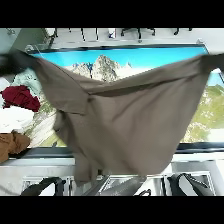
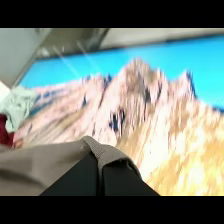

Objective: Fold the shirts.

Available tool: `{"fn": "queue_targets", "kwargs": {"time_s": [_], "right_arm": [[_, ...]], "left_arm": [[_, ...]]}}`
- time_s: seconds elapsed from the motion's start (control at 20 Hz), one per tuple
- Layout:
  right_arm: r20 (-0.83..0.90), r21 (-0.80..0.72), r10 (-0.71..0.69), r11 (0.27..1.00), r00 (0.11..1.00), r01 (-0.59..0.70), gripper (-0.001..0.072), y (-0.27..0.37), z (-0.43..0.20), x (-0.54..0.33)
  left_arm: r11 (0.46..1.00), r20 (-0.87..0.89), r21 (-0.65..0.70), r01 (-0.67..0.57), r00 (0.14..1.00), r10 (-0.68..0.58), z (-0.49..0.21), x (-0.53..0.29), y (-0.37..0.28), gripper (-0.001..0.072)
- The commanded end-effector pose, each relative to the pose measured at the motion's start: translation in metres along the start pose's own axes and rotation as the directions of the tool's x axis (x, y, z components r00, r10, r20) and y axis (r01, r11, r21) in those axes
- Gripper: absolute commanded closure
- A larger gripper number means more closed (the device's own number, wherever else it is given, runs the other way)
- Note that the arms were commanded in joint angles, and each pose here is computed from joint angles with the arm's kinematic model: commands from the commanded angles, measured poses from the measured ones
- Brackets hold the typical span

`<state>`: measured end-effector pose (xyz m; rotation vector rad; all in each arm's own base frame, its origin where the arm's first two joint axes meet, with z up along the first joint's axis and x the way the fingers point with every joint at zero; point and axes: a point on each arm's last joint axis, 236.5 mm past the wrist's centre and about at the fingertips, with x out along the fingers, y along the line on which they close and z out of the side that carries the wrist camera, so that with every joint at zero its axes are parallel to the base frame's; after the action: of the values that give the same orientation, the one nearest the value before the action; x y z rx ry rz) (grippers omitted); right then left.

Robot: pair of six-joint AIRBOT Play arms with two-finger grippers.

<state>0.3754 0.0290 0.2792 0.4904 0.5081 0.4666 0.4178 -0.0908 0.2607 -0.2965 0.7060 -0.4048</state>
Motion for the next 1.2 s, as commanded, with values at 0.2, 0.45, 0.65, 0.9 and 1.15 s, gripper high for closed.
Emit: {"fn": "queue_targets", "kwargs": {"time_s": [0.2, 0.45, 0.65, 0.9, 1.15], "right_arm": [[-0.256, 0.435, -0.142, 0.866, 0.956, 0.245, 0.0692, -0.239, -0.162, 0.137], [-0.241, 0.475, -0.118, 0.851, 0.963, 0.223, 0.0692, -0.282, -0.128, 0.180], [-0.229, 0.462, -0.126, 0.858, 0.965, 0.222, 0.0692, -0.291, -0.116, 0.186], [-0.307, 0.400, -0.114, 0.885, 0.945, 0.237, 0.0692, -0.286, -0.137, 0.189], [-0.390, 0.298, -0.174, 0.905, 0.904, 0.303, 0.0692, -0.296, -0.158, 0.187]], "left_arm": [[0.977, -0.343, -0.131, -0.166, 0.933, 0.112, -0.116, 0.232, 0.131, 0.0688], [0.976, -0.227, -0.161, -0.146, 0.968, 0.107, -0.053, 0.279, 0.138, 0.0688], [0.974, -0.231, -0.174, -0.146, 0.967, 0.104, -0.053, 0.290, 0.143, 0.0688], [0.969, -0.440, -0.183, -0.169, 0.895, 0.073, -0.114, 0.281, 0.141, 0.0689], [0.954, -0.602, -0.099, -0.284, 0.780, 0.170, -0.152, 0.254, 0.155, 0.0689]]}}
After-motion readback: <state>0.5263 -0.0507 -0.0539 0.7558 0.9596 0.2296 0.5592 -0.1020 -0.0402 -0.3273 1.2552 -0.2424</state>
